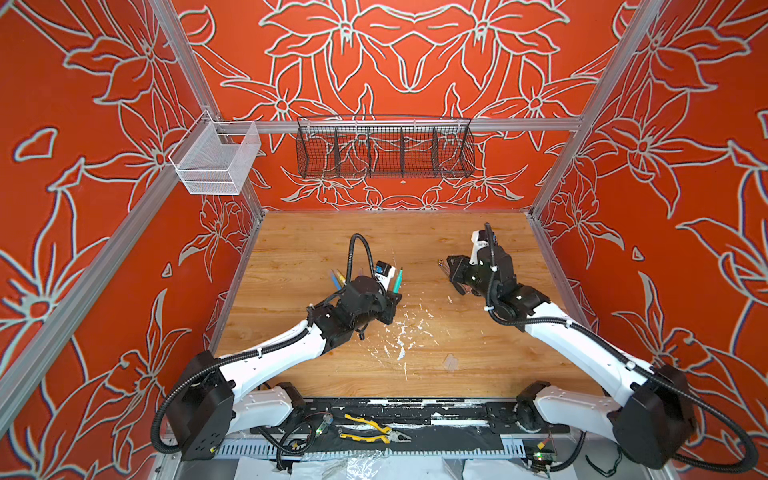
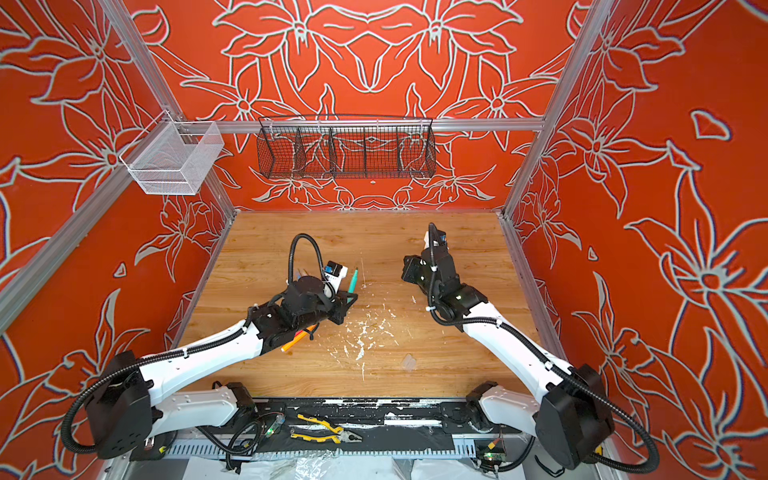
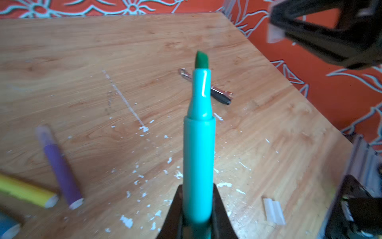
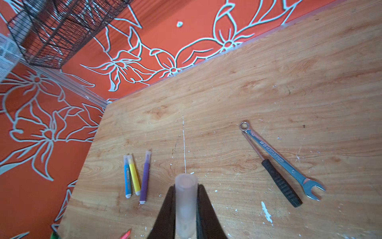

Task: Insert the pens into the pen caps
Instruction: 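Lift the translucent cap with the right gripper and carry it toward the green marker, then position the cap above the green marker tip held by the left gripper, then lower the cap onto the green marker tip with the right gripper, then press the cap down over the green marker with the right gripper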

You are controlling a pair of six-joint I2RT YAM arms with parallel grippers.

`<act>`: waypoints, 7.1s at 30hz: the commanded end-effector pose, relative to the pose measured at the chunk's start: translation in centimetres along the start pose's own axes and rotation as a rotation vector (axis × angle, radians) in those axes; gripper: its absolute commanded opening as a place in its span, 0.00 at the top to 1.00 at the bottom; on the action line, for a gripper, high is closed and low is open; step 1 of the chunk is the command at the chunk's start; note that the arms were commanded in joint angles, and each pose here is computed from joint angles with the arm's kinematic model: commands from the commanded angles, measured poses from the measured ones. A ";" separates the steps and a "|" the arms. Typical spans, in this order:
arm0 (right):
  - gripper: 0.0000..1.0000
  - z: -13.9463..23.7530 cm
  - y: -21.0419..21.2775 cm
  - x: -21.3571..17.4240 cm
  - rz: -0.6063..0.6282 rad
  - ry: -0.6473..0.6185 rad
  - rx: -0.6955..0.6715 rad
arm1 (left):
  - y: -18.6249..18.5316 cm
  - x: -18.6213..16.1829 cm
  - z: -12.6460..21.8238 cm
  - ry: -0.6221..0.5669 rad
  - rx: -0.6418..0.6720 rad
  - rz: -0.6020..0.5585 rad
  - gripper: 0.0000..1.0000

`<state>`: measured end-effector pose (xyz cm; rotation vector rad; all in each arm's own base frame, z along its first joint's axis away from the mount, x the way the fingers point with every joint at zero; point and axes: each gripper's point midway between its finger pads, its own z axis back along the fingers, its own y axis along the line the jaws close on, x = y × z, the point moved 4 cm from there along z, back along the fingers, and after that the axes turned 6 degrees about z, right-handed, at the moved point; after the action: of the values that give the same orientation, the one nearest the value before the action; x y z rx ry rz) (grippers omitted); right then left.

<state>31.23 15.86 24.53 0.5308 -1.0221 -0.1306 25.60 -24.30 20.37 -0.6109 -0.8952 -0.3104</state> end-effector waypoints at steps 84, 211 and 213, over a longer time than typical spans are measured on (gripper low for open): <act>1.00 -1.2 3.9 -2.8 -0.259 -0.065 0.613 | -3.2 0.0 -4.3 0.104 -0.145 0.035 1.00; 0.83 7.2 12.8 -2.2 0.209 -0.112 0.410 | -6.0 0.4 1.9 -0.208 -0.295 -0.228 1.00; 0.88 7.2 12.9 -2.3 0.211 -0.108 0.417 | -5.9 0.4 1.9 -0.210 -0.293 -0.225 1.00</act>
<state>22.23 24.94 30.85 0.7589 -1.1945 0.2420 21.53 -27.52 22.75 -0.8227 -1.1004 -0.5856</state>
